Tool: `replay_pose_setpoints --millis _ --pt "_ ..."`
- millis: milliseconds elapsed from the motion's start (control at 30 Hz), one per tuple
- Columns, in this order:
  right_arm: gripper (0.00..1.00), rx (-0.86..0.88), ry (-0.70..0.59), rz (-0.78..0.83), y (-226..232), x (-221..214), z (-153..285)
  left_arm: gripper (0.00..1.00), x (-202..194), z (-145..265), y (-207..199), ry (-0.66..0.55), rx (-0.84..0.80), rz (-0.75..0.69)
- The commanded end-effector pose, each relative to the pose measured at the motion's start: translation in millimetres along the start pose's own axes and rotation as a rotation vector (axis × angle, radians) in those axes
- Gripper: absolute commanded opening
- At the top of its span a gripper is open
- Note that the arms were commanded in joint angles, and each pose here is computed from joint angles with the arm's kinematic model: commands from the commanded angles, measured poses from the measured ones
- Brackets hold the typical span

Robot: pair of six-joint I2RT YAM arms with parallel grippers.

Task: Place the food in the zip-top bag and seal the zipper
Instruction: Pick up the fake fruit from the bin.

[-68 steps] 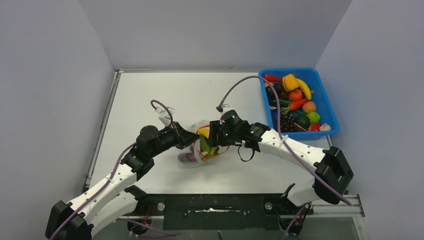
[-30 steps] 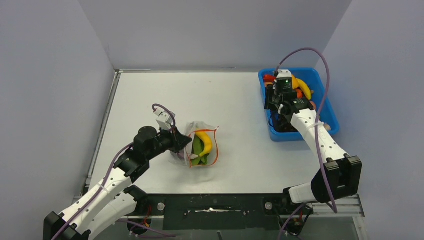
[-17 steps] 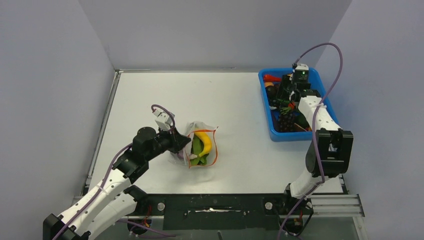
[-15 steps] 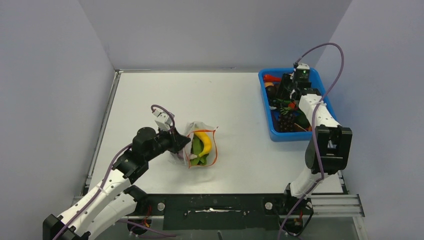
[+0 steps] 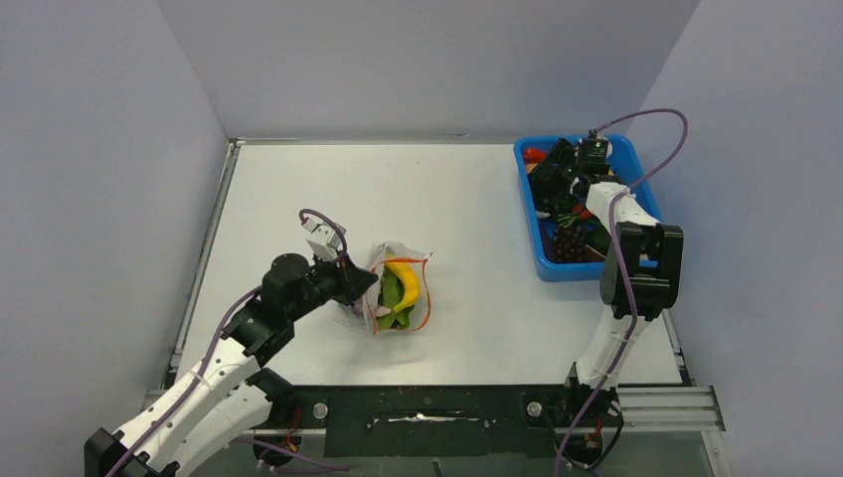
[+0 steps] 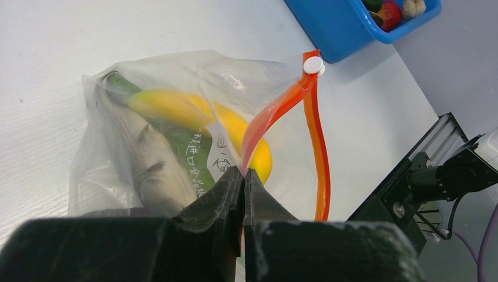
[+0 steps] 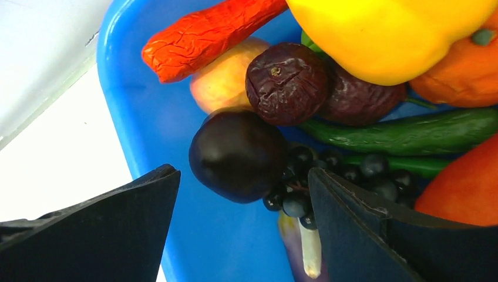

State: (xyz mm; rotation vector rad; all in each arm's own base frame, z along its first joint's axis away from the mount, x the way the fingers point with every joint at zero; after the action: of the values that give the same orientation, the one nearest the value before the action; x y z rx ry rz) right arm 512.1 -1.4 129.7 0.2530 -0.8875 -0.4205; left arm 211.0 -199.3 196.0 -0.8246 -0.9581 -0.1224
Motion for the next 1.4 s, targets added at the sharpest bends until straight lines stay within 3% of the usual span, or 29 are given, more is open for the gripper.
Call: replay_pose_setpoints --millis 0,233,767,1367 --pt "0.83 0.08 -0.096 -0.111 23.1 35.3 -6.6 0.0 22.1 5.8 -13.8 -0.079 -0.037 -0.033" --pt "0.89 0.084 -0.057 -0.157 19.4 20.0 -23.3 0.0 22.4 6.1 -15.4 -0.077 -0.043 -0.037" --pt "0.59 0.107 -0.058 -0.148 12.0 13.6 -16.3 0.0 22.3 6.6 -14.1 -0.08 -0.038 -0.038" --pt "0.54 0.1 -0.07 -0.107 -8.0 16.6 12.5 0.0 22.1 6.5 -14.6 -0.079 -0.041 -0.034"
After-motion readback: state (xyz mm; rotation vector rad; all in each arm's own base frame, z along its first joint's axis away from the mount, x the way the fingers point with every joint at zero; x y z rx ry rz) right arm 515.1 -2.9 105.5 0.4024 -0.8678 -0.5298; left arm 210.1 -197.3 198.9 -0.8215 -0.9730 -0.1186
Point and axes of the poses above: each gripper's point midway between its finger pads, its own z axis back along the fingers, its own y axis along the line the jaws close on, x = y × z, the point moved 1 cm from there along z, back along the fingers, and after that the axes turned 7 degrees about z, right-handed, at the moved point
